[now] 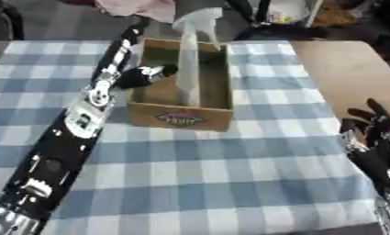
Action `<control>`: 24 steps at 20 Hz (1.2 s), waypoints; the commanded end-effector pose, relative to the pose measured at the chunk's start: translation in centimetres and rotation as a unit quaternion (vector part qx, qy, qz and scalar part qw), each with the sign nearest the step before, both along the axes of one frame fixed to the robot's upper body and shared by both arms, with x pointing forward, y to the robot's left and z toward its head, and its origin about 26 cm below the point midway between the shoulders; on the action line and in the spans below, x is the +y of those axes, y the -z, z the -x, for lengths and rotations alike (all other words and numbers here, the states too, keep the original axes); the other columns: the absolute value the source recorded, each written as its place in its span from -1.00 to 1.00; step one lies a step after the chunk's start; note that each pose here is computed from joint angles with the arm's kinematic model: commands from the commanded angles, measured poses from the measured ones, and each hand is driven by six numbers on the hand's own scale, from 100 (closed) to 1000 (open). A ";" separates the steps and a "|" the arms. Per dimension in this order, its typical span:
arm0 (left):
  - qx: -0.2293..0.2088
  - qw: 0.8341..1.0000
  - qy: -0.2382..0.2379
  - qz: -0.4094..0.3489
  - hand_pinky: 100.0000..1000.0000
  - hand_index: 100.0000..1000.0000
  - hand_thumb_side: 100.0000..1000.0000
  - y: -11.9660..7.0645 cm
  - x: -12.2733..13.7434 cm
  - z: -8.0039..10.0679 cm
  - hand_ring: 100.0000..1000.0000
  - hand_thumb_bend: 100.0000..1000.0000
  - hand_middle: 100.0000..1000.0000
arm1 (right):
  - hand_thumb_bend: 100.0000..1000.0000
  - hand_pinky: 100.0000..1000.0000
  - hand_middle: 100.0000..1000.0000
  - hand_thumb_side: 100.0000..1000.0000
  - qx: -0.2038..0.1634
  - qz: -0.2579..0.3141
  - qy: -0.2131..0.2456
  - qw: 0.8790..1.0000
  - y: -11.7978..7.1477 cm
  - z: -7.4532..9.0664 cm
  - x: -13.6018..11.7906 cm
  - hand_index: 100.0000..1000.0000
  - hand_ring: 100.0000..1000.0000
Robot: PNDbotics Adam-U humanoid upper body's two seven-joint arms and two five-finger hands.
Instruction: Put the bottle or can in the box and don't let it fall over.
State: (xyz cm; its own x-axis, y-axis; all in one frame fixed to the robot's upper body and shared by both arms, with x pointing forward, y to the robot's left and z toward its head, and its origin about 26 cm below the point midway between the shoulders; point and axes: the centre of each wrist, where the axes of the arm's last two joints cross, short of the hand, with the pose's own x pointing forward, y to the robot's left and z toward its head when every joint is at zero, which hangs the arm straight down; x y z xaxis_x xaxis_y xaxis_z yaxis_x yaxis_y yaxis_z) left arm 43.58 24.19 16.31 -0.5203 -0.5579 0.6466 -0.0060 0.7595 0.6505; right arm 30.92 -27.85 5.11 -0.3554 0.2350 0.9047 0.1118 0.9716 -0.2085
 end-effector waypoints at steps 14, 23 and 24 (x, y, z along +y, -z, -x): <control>0.026 0.970 -0.108 0.215 0.91 0.94 0.28 4.2 8.5 12.9 0.94 0.20 0.75 | -0.90 0.96 0.52 -0.46 -0.019 0.012 0.014 1.000 -1.2 -0.1 -1.1 1.00 0.50; 0.051 0.962 -0.144 0.225 0.89 0.93 0.27 7.1 7.3 13.0 0.91 0.16 0.73 | -0.90 0.96 0.52 -0.46 -0.015 0.011 -0.004 1.000 -1.0 0.0 -0.5 1.00 0.50; 0.051 0.962 -0.144 0.225 0.88 0.92 0.27 7.2 7.2 13.0 0.91 0.15 0.73 | -0.90 0.96 0.52 -0.46 -0.015 0.011 -0.007 1.000 -1.0 0.0 -0.4 1.00 0.50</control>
State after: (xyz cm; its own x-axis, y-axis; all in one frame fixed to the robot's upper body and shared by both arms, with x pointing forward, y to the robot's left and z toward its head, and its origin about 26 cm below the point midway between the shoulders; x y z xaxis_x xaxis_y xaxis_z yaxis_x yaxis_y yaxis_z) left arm 30.51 31.31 8.55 -0.2905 -0.3065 0.9065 -0.1996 0.9459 0.2559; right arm 30.87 -28.11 5.18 -0.3549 0.2421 0.9030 0.1111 0.9700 -0.2164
